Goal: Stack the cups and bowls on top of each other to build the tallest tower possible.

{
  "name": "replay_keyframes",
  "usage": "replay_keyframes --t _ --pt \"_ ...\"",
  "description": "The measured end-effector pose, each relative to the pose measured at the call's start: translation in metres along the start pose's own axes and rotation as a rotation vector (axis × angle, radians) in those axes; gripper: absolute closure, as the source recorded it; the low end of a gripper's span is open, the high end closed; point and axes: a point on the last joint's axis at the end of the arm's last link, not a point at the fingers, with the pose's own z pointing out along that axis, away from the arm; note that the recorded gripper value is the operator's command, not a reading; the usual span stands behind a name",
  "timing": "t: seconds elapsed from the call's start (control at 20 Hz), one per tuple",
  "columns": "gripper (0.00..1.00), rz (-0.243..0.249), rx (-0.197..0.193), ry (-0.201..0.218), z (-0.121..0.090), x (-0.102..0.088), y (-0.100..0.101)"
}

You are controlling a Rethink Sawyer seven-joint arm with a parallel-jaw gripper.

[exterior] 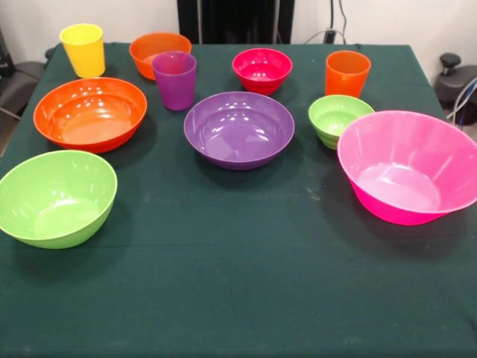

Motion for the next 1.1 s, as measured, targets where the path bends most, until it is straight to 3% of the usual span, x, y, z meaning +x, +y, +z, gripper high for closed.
replay_keyframes --t 0.2,0.45,0.75,1.1 --pt "0.0 0.0 -0.001 0.009 0.015 -0.001 0.0" --pt "0.0 0.0 -0.004 0.029 0.051 -0.004 -0.001" --pt "0.0 0.003 0.001 0.039 0.081 -0.006 -0.003" --pt "0.0 0.03 0.027 0.052 0.119 -0.007 -0.019"
